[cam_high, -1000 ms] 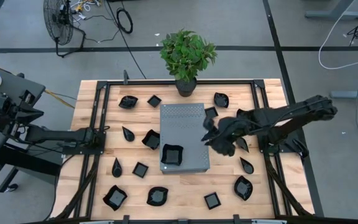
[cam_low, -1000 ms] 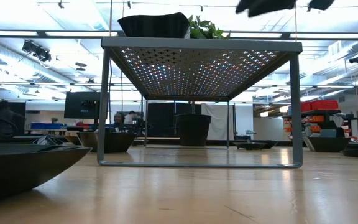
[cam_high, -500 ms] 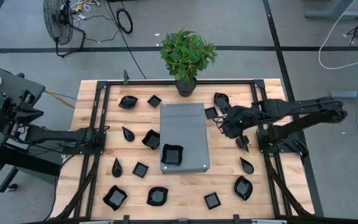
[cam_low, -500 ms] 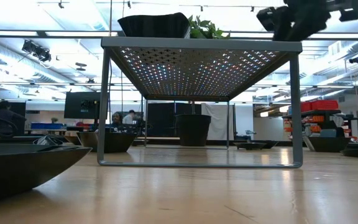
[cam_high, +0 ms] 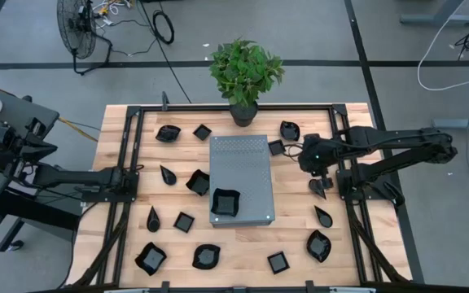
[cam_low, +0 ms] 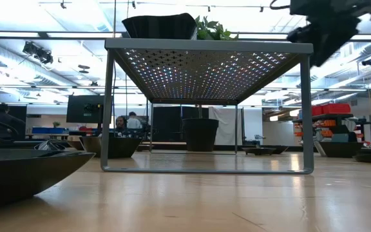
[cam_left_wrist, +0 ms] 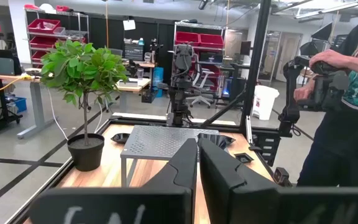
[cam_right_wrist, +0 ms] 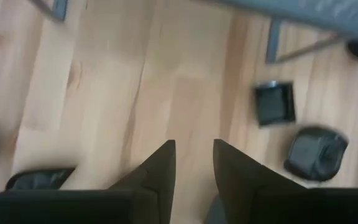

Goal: Pick & Place Mini shaped plates
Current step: Stack the black bowl on top of the black bowl on the shelf

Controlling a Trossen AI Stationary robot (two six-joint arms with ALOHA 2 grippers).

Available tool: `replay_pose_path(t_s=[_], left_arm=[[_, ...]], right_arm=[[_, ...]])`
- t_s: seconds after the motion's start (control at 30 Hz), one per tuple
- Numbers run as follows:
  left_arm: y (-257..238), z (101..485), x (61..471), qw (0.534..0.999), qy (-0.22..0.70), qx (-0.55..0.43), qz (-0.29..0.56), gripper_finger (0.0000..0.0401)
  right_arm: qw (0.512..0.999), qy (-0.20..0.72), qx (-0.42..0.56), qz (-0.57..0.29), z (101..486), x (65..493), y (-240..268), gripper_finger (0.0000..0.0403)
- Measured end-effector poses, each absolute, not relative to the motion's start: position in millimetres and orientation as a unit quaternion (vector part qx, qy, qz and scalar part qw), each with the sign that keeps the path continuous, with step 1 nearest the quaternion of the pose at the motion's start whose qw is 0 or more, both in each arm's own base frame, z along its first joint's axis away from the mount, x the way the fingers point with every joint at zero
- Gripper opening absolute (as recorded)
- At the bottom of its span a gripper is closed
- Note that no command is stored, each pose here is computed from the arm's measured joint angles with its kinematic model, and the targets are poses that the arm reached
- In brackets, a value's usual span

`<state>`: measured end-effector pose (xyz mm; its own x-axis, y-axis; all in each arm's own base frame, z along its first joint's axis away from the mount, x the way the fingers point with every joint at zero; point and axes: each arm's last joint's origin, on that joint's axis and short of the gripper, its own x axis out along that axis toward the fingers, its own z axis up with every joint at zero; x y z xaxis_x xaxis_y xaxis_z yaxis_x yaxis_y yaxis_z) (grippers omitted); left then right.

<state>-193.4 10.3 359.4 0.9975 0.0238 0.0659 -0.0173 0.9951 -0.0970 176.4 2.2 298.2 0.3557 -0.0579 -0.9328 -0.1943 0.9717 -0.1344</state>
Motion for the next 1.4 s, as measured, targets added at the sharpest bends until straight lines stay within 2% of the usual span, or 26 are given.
replay_pose_path(t_s=[0.23,0.47,0.93,1.4], left_arm=[[10,359,-193,0.998,-0.034,-0.048,0.010,0.0023],[10,359,-193,0.998,-0.033,-0.048,0.010,0.0023],[10,359,-193,0.998,-0.033,-0.048,0.010,0.0023],[10,359,-193,0.998,-0.033,-0.048,0.010,0.0023]], right_arm=[[0.800,0.591,-0.091,0.040,299,163,8,0.0110],[0.799,0.597,-0.063,-0.030,297,166,-3,0.0110],[0.745,0.663,-0.037,-0.065,243,156,-13,0.0110],[0.737,0.670,-0.018,-0.086,230,155,-19,0.0125]])
